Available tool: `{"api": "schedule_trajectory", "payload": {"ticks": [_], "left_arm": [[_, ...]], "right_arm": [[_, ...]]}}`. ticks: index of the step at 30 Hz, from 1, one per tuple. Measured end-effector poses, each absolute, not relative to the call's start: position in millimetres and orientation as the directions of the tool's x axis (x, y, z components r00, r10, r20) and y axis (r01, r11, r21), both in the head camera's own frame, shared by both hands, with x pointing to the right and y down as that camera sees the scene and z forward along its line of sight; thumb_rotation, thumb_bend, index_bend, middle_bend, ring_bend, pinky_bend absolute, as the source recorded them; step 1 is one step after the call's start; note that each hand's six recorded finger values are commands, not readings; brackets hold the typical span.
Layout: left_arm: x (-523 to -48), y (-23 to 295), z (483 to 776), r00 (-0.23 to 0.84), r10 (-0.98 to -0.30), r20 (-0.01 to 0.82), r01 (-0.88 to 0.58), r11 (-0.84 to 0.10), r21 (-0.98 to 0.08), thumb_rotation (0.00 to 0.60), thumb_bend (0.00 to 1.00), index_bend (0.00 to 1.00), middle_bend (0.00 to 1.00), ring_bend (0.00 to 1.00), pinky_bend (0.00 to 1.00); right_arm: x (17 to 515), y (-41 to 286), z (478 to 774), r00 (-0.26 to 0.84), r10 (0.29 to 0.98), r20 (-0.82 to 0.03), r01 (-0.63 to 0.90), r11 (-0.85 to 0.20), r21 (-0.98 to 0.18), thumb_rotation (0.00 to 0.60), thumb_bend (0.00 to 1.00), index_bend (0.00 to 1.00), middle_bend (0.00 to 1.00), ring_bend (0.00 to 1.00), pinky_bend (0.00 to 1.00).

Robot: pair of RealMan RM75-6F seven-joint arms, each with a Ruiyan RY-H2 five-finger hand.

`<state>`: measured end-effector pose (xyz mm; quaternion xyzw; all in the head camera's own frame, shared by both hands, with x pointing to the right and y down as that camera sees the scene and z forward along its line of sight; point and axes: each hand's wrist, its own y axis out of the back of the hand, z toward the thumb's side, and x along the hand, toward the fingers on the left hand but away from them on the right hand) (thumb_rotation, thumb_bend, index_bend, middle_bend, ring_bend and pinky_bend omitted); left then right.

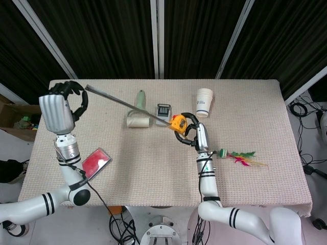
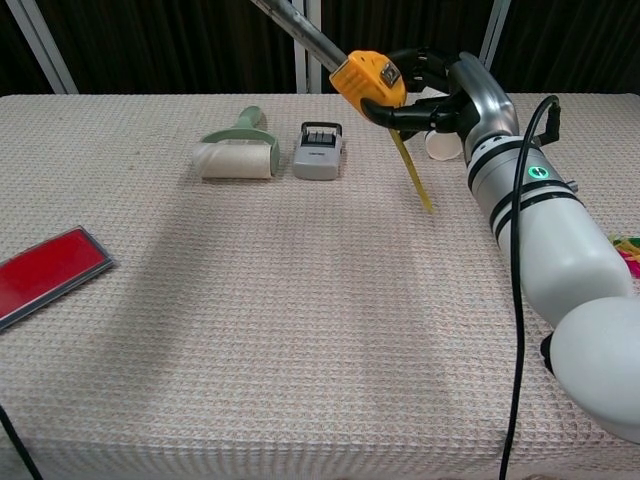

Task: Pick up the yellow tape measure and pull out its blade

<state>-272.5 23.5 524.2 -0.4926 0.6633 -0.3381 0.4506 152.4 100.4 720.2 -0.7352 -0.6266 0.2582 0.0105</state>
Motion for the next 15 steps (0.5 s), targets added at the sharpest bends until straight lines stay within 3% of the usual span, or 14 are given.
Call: {"api": "schedule_trajectory", "payload": {"ticks": [15], "left_arm": [[-294.3, 22.0, 515.6, -0.173, -0.944, -0.28, -0.373, 0.326, -0.869, 0.6, 0.45, 0.62, 0.63, 0.57, 0.7]], "right_arm": [[158.0, 103.4, 725.9, 0.072, 0.923, -0.378, 0.913, -0.214, -0.348, 0.6, 0.33, 0.92, 0.75, 0.66, 0.54]]}}
